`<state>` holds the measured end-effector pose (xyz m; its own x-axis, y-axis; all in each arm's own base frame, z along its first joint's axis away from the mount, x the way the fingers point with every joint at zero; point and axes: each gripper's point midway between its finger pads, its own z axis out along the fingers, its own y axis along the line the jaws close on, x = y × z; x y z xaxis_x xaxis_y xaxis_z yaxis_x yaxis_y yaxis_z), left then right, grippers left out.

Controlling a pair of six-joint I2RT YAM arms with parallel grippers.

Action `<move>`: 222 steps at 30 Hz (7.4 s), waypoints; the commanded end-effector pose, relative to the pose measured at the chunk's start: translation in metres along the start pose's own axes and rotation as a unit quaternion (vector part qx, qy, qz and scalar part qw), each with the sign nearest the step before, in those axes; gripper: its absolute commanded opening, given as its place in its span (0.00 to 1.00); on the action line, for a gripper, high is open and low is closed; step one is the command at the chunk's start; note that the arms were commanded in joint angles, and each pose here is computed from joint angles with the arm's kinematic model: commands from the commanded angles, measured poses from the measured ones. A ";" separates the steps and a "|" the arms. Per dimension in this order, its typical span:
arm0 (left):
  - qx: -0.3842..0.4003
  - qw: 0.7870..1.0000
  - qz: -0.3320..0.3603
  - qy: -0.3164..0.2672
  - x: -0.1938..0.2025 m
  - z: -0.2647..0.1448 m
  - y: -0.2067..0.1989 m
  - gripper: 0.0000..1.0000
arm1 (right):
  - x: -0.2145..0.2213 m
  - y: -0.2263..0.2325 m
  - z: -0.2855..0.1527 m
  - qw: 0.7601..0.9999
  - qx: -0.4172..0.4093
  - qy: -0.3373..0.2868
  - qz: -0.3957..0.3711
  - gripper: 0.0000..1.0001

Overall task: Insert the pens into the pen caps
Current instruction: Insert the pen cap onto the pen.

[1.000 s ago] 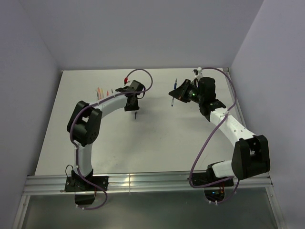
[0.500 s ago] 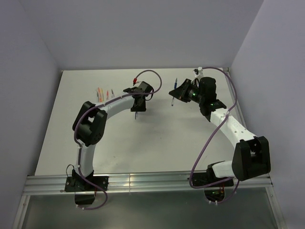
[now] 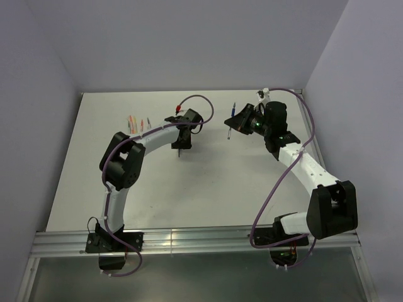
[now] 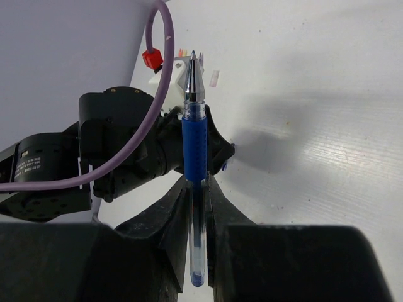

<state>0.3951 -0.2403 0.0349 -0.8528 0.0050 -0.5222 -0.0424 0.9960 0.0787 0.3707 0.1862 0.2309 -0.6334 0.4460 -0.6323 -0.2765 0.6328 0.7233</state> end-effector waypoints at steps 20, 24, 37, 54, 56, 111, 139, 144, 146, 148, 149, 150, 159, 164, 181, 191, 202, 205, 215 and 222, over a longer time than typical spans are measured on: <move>0.003 1.000 0.020 0.011 0.004 0.015 -0.006 0.35 | -0.014 0.013 -0.008 0.999 -0.022 -0.025 -0.017 0.00; 0.001 0.999 0.024 0.024 0.012 0.019 -0.005 0.24 | -0.013 0.012 -0.007 0.999 -0.020 -0.023 -0.015 0.00; 0.106 0.992 -0.066 0.019 -0.004 -0.002 -0.023 0.00 | -0.001 0.017 0.000 0.999 -0.045 0.005 -0.002 0.00; 0.190 0.970 -0.149 0.027 -0.003 -0.009 -0.029 0.00 | 0.128 -0.002 0.022 0.991 -0.029 0.129 0.000 0.00; 0.195 0.969 -0.150 0.031 0.000 -0.008 -0.029 0.00 | 0.151 -0.004 0.025 0.988 -0.030 0.154 0.001 0.00; 0.259 0.951 -0.168 0.001 -0.017 -0.053 -0.053 0.00 | 0.249 -0.026 0.069 0.958 -0.011 0.286 0.018 0.00; 0.266 0.952 -0.155 -0.002 -0.010 -0.065 -0.054 0.00 | 0.244 -0.025 0.068 0.961 -0.003 0.275 0.013 0.00; 0.261 0.953 -0.152 0.000 -0.006 -0.063 -0.053 0.00 | 0.243 -0.022 0.065 0.961 -0.009 0.275 0.013 0.00; 0.259 0.954 -0.152 0.002 -0.004 -0.061 -0.052 0.00 | 0.240 -0.020 0.065 0.962 -0.011 0.272 0.011 0.00; 0.260 0.954 -0.152 0.003 -0.003 -0.060 -0.053 0.00 | 0.239 -0.019 0.063 0.962 -0.011 0.271 0.009 0.00; 0.260 0.953 -0.153 0.002 -0.004 -0.060 -0.053 0.00 | 0.239 -0.018 0.063 0.963 -0.011 0.271 0.009 0.00; 0.260 0.954 -0.153 0.002 -0.004 -0.060 -0.054 0.00 | 0.238 -0.019 0.062 0.963 -0.010 0.270 0.008 0.00; 0.258 0.954 -0.150 0.001 -0.004 -0.058 -0.054 0.00 | 0.238 -0.017 0.061 0.963 -0.012 0.269 0.008 0.00; 0.259 0.954 -0.149 -0.001 -0.006 -0.060 -0.055 0.00 | 0.237 -0.016 0.062 0.963 -0.014 0.269 0.008 0.00; 0.262 0.954 -0.149 -0.003 -0.011 -0.061 -0.059 0.00 | 0.240 -0.016 0.059 0.962 -0.016 0.272 0.014 0.00; 0.265 0.953 -0.149 -0.007 -0.016 -0.063 -0.061 0.00 | 0.241 -0.018 0.057 0.962 -0.013 0.272 0.013 0.00; 0.270 0.952 -0.147 -0.003 -0.011 -0.066 -0.060 0.01 | 0.239 -0.018 0.059 0.963 -0.009 0.267 0.011 0.00; 0.271 0.951 -0.147 -0.004 -0.010 -0.069 -0.060 0.00 | 0.236 -0.018 0.061 0.964 -0.008 0.266 0.011 0.00; 0.273 0.951 -0.145 -0.004 -0.007 -0.076 -0.061 0.00 | 0.222 -0.019 0.065 0.969 -0.004 0.248 0.015 0.00; 0.276 0.949 -0.152 -0.009 -0.006 -0.083 -0.059 0.00 | 0.210 -0.024 0.067 0.973 0.004 0.229 0.026 0.00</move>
<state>0.3606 -0.3031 0.0742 -0.8601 -0.2739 -0.4304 -0.0310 0.8701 -0.4919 0.2713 0.3083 0.0373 -0.9365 0.0884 -0.3393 -0.2092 0.6357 0.7430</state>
